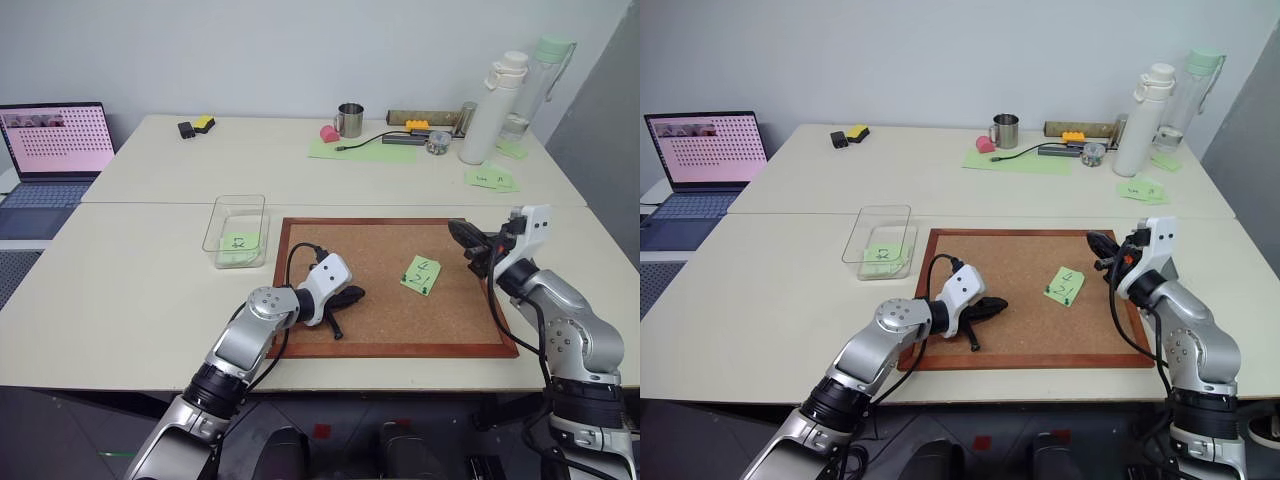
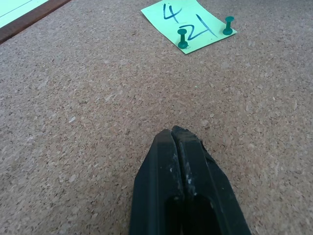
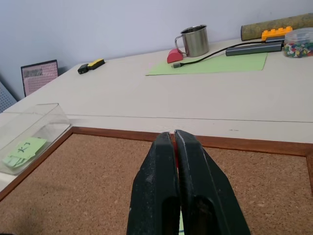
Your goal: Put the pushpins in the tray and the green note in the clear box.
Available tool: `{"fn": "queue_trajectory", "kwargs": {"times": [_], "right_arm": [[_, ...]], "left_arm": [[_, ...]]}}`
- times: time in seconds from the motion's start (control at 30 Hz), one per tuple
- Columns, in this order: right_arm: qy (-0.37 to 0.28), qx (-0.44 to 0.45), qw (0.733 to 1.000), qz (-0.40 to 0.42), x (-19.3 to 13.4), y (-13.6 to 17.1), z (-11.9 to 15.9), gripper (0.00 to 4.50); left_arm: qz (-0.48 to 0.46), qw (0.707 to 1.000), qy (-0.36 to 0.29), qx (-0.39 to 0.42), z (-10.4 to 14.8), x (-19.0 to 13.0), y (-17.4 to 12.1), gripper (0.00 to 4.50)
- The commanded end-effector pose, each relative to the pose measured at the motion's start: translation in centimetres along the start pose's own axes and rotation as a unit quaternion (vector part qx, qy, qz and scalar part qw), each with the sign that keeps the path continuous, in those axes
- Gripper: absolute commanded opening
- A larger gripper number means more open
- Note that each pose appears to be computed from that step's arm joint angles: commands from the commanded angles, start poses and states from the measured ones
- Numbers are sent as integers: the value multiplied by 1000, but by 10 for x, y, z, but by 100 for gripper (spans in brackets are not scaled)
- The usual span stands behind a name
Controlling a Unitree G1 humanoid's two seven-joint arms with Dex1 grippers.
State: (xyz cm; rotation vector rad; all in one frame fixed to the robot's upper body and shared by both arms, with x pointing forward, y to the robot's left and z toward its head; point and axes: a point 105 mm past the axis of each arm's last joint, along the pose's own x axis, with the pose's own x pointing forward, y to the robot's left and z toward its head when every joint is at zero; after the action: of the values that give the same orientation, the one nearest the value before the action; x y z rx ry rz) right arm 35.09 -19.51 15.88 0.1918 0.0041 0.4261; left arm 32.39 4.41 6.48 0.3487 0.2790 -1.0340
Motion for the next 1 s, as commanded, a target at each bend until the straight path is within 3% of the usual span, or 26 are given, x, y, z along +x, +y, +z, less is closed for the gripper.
{"fn": "queue_trajectory", "kwargs": {"times": [0.03,0.17,0.43,0.57,0.9,1.0], "right_arm": [[2,-72,990,-118,-6,-56,18,1],[44,-91,981,-165,-6,-89,5,1],[86,-81,978,-171,6,-112,-15,1],[87,-69,977,-184,10,-122,-17,61],[75,-79,978,-181,16,-128,-10,283],[48,-92,984,-146,18,-117,3,283]], "left_arm": [[2,995,92,-41,-48,-4,-1,0],[2,995,94,-41,-50,-5,-2,0],[3,994,96,-44,-52,-10,-5,0],[9,994,99,-48,-54,-14,-6,0],[17,993,101,-54,-56,-19,-8,0],[18,993,101,-55,-56,-19,-8,0]]}}
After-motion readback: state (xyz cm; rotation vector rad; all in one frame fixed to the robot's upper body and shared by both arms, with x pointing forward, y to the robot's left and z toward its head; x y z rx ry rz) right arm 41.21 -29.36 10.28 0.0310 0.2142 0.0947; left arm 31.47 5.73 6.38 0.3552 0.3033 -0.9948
